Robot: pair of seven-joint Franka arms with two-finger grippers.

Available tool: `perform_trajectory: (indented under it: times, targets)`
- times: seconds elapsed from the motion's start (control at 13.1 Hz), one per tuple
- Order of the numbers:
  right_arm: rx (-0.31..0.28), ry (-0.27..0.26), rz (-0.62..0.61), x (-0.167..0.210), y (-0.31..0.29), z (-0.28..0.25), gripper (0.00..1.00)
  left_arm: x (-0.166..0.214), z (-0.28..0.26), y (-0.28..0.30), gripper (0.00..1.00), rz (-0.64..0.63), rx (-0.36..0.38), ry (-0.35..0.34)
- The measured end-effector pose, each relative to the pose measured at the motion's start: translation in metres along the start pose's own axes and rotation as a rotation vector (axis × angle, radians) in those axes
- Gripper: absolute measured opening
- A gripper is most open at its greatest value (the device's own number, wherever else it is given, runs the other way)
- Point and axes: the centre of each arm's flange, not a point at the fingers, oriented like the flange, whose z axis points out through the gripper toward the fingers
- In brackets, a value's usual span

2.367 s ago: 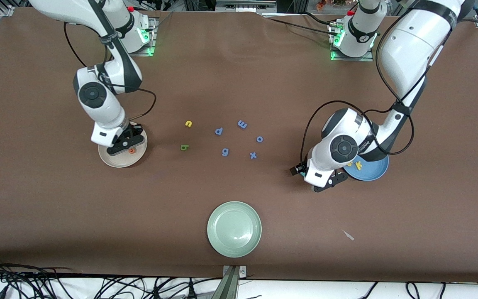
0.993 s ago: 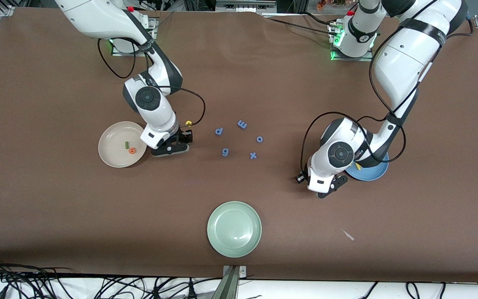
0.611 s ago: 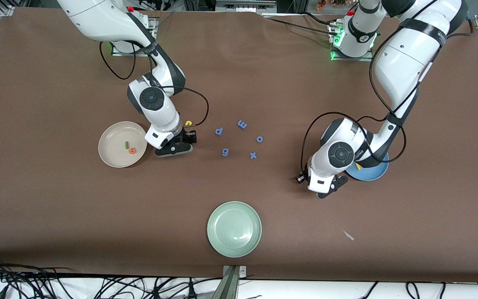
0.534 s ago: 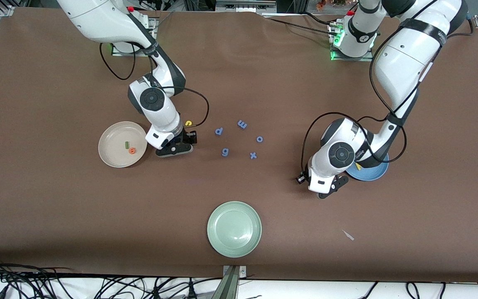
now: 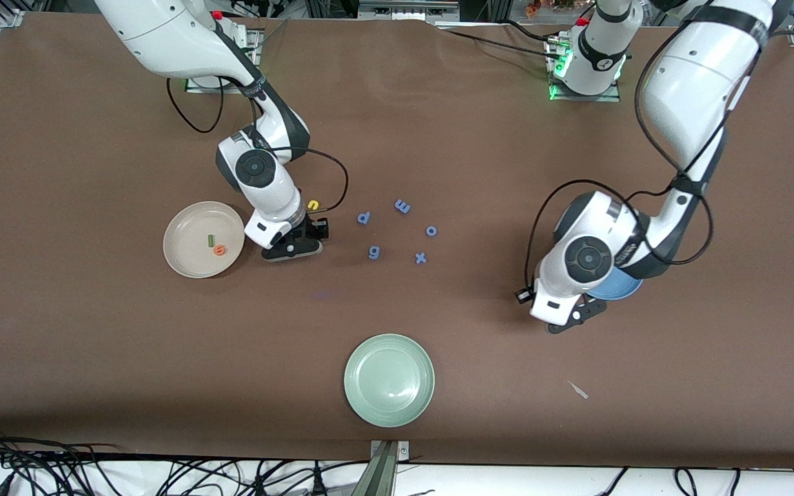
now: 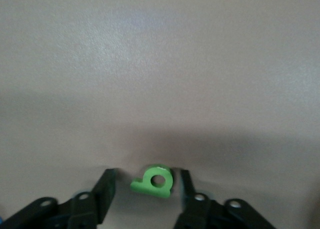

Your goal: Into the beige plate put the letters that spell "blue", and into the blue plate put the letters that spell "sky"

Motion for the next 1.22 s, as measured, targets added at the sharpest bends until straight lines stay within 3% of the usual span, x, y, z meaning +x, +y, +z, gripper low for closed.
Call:
perform_trajectory:
  times: [0.08, 0.23, 0.31, 0.61, 0.76, 0.99, 1.22]
  targets:
    - [0.002, 0.002, -0.001, -0.002, 0.000, 0.001, 0.57, 0.010, -0.008, -0.018, 0.26, 0.033, 0.017, -0.007]
    - [0.003, 0.010, 0.001, -0.001, 0.001, -0.001, 0.39, 0.035, -0.014, -0.061, 0.26, 0.100, 0.038, -0.028]
    - [0.003, 0.011, 0.000, -0.001, 0.001, -0.002, 0.37, 0.046, -0.010, -0.083, 0.26, 0.137, 0.043, -0.045]
    - [-0.009, 0.016, -0.017, 0.003, 0.012, -0.003, 0.37, 0.056, 0.027, -0.138, 0.26, 0.241, 0.060, -0.129]
    - [-0.060, -0.006, -0.086, 0.013, 0.044, -0.013, 0.37, 0.047, 0.037, -0.135, 0.30, 0.270, 0.067, -0.149]
    - [-0.142, -0.054, -0.217, 0.028, 0.115, -0.042, 0.37, 0.045, 0.033, -0.132, 0.59, 0.293, 0.066, -0.145]
    - [-0.176, -0.122, -0.229, 0.026, 0.153, -0.054, 0.37, 0.047, 0.012, -0.133, 0.90, 0.296, 0.067, -0.114]
